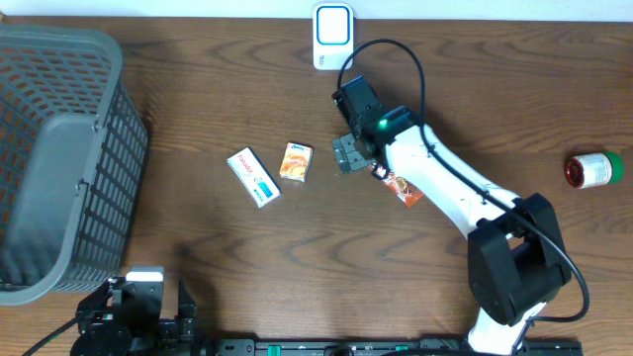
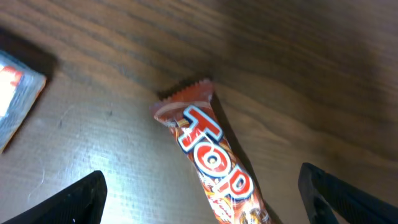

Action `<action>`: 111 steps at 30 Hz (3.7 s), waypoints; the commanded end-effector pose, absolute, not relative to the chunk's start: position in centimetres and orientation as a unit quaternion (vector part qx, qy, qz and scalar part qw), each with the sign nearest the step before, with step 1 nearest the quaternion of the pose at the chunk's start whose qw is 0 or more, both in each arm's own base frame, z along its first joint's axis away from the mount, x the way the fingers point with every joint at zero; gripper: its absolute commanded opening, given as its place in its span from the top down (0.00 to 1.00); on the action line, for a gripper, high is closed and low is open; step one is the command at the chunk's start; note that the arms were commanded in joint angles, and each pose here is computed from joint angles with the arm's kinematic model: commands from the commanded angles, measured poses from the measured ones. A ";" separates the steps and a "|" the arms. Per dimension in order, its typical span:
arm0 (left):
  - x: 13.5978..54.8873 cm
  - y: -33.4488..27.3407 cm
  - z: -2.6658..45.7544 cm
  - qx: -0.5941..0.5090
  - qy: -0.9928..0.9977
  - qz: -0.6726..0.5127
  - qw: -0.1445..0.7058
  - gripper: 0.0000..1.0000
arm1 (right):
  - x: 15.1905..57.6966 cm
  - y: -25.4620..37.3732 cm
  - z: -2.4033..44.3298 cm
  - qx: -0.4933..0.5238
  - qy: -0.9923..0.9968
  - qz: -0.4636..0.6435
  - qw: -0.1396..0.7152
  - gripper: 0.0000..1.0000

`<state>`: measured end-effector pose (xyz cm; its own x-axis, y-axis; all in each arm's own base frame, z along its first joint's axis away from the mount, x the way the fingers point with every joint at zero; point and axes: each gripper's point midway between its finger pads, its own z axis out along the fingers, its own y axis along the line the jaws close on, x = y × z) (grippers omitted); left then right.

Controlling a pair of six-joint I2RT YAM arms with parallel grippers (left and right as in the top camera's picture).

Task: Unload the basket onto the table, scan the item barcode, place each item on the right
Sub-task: 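Return the right gripper to the Top chocolate bar and grasp it, then lift the chocolate bar, swing it left and drop it near the Panadol box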

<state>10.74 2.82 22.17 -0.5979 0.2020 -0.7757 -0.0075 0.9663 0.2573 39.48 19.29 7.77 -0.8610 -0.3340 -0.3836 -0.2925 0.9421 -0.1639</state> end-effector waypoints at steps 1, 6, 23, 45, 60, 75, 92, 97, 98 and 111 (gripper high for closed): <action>10.7 2.7 22.3 0.057 0.884 0.114 0.450 0.01 | 39.8 18.7 7.2 -0.164 0.957 -0.076 0.228 0.08; 10.7 2.7 22.3 0.057 0.884 0.114 0.450 0.01 | 40.5 19.1 6.5 -0.159 0.952 -0.066 0.252 0.13; 10.7 2.7 22.3 0.057 0.884 0.114 0.451 0.01 | 39.7 19.5 -0.7 -0.187 0.960 -0.085 0.193 0.26; 10.7 2.7 22.3 0.057 0.884 0.114 0.450 0.01 | 36.5 23.7 0.5 -0.211 0.970 0.049 0.111 0.99; 10.7 2.7 22.3 0.057 0.884 0.114 0.450 0.01 | 30.4 30.7 9.7 -0.228 0.866 0.442 -0.053 0.99; 10.7 2.7 22.3 0.057 0.884 0.114 0.451 0.01 | 33.8 33.6 14.1 -0.383 0.598 0.695 0.115 0.99; 10.7 2.7 22.3 0.057 0.884 0.114 0.450 0.01 | 35.9 34.9 11.0 -0.461 0.538 0.675 0.206 0.90; 10.7 2.7 22.3 0.057 0.884 0.114 0.450 0.01 | 37.7 32.8 7.5 -0.412 0.577 0.681 0.184 0.65; 10.7 2.7 22.3 0.057 0.884 0.114 0.450 0.01 | 37.8 32.5 7.1 -0.402 0.584 0.683 0.176 0.55; 10.7 2.7 22.3 0.057 0.884 0.114 0.450 0.01 | 42.1 27.8 7.7 -0.270 0.655 0.696 0.116 0.01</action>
<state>10.74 2.82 22.17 -0.5979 0.2020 -0.7757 -0.0075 0.9663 0.2573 40.73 29.58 6.92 -0.7508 -0.2046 -0.6280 -0.6103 -0.1485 0.7781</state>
